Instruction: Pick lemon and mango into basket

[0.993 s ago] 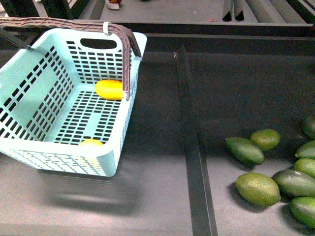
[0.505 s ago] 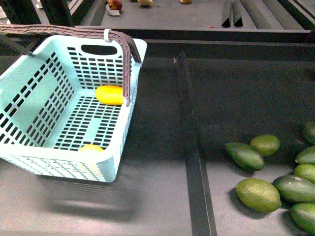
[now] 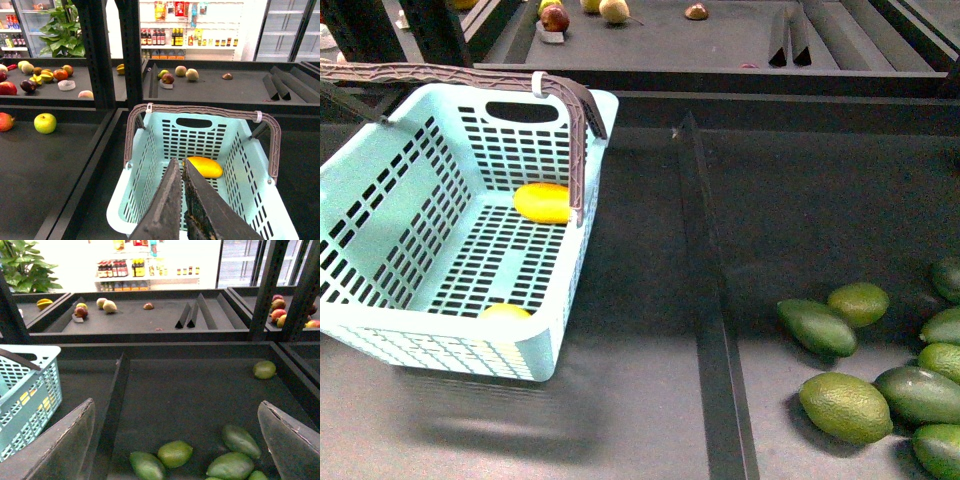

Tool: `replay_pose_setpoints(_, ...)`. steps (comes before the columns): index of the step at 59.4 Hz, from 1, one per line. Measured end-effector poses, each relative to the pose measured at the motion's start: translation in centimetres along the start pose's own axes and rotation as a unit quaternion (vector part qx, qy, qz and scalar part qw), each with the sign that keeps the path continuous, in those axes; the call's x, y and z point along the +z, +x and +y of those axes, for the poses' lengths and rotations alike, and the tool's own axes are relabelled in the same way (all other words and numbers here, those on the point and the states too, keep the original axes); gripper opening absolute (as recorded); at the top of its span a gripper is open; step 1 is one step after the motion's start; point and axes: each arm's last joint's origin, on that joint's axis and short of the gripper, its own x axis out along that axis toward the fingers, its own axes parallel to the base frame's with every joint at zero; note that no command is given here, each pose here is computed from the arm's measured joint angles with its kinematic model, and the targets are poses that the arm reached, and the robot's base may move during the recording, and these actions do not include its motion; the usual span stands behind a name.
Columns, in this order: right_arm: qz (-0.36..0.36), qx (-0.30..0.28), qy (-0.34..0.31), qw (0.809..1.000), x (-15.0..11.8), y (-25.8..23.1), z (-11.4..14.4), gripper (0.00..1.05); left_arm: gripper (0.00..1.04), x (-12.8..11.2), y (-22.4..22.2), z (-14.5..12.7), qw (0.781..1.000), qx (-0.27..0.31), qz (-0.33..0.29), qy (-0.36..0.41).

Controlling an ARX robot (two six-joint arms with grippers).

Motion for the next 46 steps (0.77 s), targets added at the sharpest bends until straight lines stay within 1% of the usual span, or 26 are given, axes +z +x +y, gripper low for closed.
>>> replay_pose_setpoints(7,0.0,0.0,0.0,1.0,0.0,0.0,0.0,0.96,0.33,0.0,0.0,0.0,1.0,0.0,0.0,0.0)
replay_pose_setpoints(8,0.0,0.0,0.0,1.0,0.0,0.0,0.0,0.96,0.35,0.0,0.0,0.0,1.0,0.0,0.0,0.0)
replay_pose_setpoints(14,0.0,0.0,0.0,1.0,0.0,0.0,0.0,0.96,0.56,0.0,0.0,0.0,1.0,0.0,0.0,0.0)
replay_pose_setpoints(15,0.0,0.0,0.0,1.0,0.0,0.0,0.0,0.96,0.58,0.0,0.0,0.0,1.0,0.0,0.0,0.0)
replay_pose_setpoints(22,0.0,0.0,0.0,1.0,0.0,0.0,0.0,0.96,0.82,0.0,0.0,0.0,1.0,0.0,0.0,0.0)
replay_pose_setpoints(23,0.0,0.0,0.0,1.0,0.0,0.0,0.0,0.96,0.84,0.0,0.0,0.0,1.0,0.0,0.0,0.0)
replay_pose_setpoints(27,0.0,0.0,0.0,1.0,0.0,0.0,0.0,0.96,0.98,0.0,0.0,0.0,1.0,0.0,0.0,0.0)
replay_pose_setpoints(28,0.0,0.0,0.0,1.0,0.0,0.0,0.0,0.96,0.99,0.0,0.0,0.0,1.0,0.0,0.0,0.0)
replay_pose_setpoints(31,0.0,0.0,0.0,1.0,0.0,0.0,0.0,0.96,0.97,0.0,0.0,0.0,1.0,0.0,0.0,0.001)
replay_pose_setpoints(46,0.0,0.0,0.0,1.0,0.0,0.0,0.0,0.96,0.98,0.0,0.0,0.0,1.0,0.0,0.0,0.001)
